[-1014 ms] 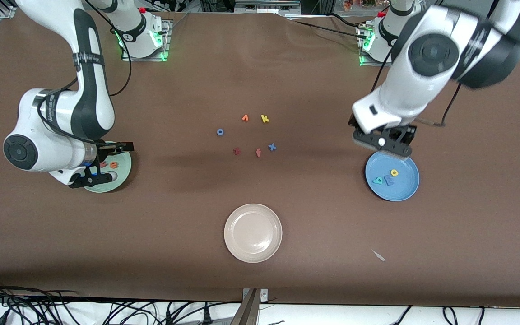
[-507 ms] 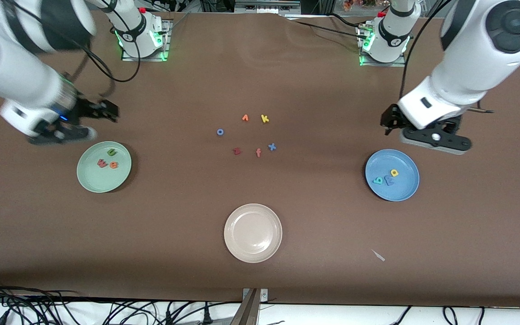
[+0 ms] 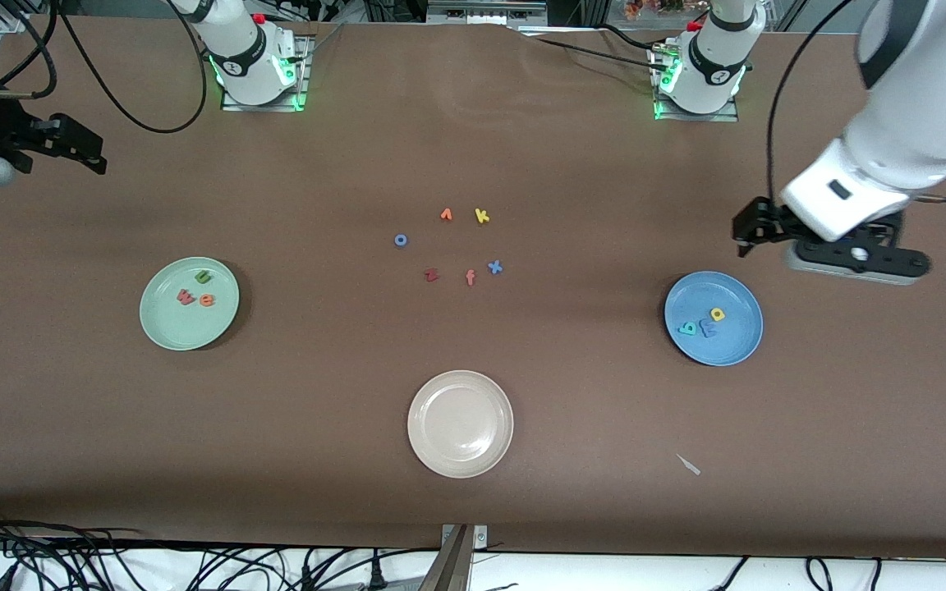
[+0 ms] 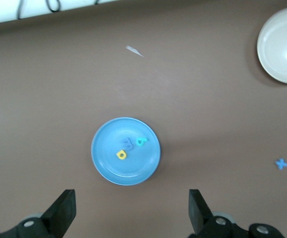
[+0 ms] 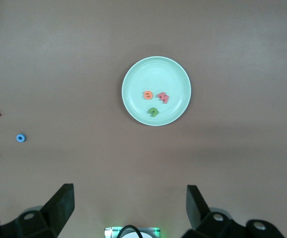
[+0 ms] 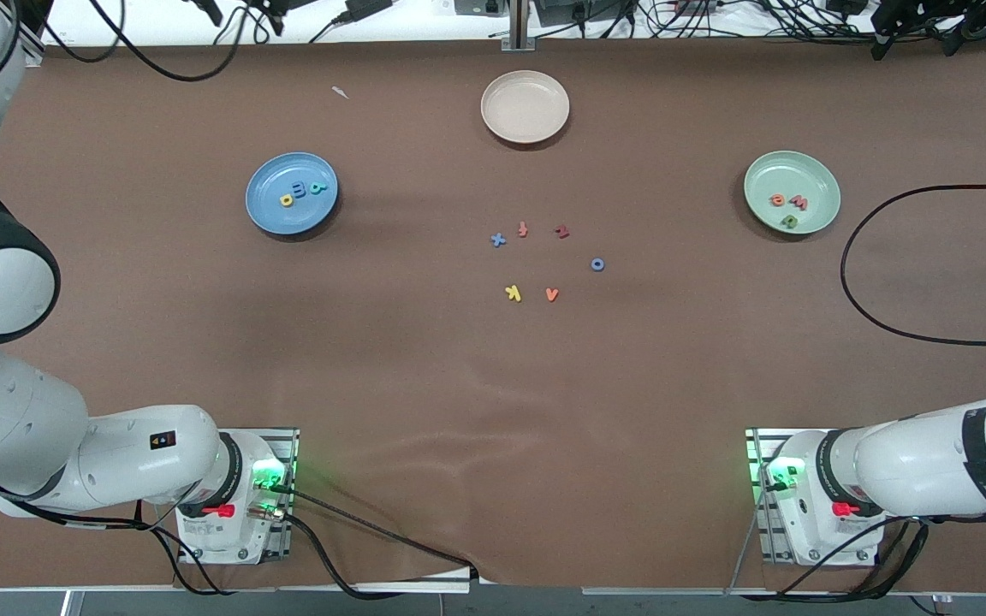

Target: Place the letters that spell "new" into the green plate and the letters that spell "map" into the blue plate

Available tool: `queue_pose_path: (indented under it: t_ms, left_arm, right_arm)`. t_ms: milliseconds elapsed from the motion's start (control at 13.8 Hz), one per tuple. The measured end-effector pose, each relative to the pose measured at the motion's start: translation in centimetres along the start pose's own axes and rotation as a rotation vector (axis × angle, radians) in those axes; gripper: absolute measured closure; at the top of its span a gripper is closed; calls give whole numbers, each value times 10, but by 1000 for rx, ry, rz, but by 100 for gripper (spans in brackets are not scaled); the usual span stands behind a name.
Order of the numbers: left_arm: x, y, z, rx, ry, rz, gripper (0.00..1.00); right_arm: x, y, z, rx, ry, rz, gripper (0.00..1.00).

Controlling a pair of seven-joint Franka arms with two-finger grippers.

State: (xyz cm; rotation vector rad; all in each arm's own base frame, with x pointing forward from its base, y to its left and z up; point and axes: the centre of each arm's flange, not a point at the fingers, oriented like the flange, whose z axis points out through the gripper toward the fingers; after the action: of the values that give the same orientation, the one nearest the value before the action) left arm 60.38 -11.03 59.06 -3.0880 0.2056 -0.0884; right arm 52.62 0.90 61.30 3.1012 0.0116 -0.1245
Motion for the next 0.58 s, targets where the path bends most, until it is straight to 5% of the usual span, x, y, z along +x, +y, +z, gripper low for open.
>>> queue_pose_path:
  t_ms: [290, 579]
  left_arm:
    - [6, -21, -2, -6, 8, -34, 0]
    - [-8, -54, 4, -73, -104, -112, 0]
  right_arm:
    - [6, 0, 9, -3, -18, 2, 0]
    - [11, -2, 17, -7, -33, 3, 0]
